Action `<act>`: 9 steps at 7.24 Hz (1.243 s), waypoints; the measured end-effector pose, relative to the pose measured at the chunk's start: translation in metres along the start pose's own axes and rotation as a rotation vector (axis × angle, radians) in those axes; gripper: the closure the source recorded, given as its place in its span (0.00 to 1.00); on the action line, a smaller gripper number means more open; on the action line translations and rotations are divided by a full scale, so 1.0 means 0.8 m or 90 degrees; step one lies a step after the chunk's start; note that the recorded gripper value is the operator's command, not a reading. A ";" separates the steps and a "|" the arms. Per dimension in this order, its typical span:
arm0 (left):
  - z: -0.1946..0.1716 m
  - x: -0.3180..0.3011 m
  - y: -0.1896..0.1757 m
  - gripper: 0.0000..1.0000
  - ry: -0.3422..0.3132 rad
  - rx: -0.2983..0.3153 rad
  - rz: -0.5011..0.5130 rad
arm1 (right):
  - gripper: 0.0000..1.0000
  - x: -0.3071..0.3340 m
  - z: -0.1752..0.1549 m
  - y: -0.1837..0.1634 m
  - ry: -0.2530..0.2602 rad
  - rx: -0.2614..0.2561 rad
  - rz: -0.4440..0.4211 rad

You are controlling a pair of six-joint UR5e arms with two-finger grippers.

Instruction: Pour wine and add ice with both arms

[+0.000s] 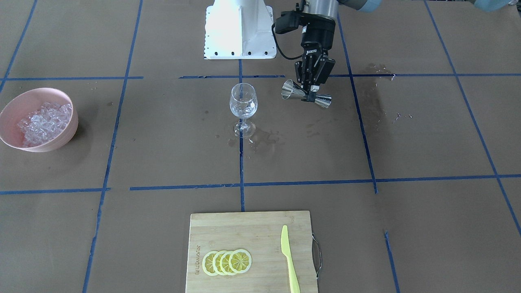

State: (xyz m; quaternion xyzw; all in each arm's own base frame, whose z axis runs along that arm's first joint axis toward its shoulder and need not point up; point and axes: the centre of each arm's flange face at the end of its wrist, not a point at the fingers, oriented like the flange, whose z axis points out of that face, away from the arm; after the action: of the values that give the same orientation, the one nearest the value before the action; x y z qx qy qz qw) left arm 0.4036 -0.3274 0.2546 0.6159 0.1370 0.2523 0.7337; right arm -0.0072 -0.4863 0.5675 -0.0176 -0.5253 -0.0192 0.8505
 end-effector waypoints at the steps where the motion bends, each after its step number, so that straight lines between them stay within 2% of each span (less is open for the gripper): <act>1: -0.001 -0.004 0.043 1.00 0.003 0.022 -0.080 | 0.00 -0.001 -0.001 0.000 0.000 0.001 -0.002; 3: -0.002 -0.014 0.162 1.00 0.008 0.047 -0.215 | 0.00 -0.003 -0.002 -0.001 0.000 0.007 -0.014; 4: 0.003 -0.013 0.222 1.00 0.012 0.050 -0.312 | 0.00 -0.003 -0.002 -0.001 0.000 0.009 -0.019; 5: 0.010 -0.010 0.262 1.00 0.015 0.045 -0.408 | 0.00 -0.003 -0.002 -0.001 0.000 0.011 -0.021; 6: 0.017 -0.006 0.291 1.00 0.013 0.035 -0.479 | 0.00 -0.004 -0.002 -0.001 0.000 0.011 -0.022; 9: 0.025 -0.005 0.341 1.00 -0.043 0.029 -0.581 | 0.00 -0.005 -0.002 -0.002 -0.001 0.012 -0.025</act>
State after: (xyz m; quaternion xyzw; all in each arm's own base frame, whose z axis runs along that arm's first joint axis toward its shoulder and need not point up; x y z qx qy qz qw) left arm 0.3557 -0.3154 0.5235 0.5162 0.3760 -0.1200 0.7601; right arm -0.0076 -0.4876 0.5630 0.0006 -0.5261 -0.0307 0.8499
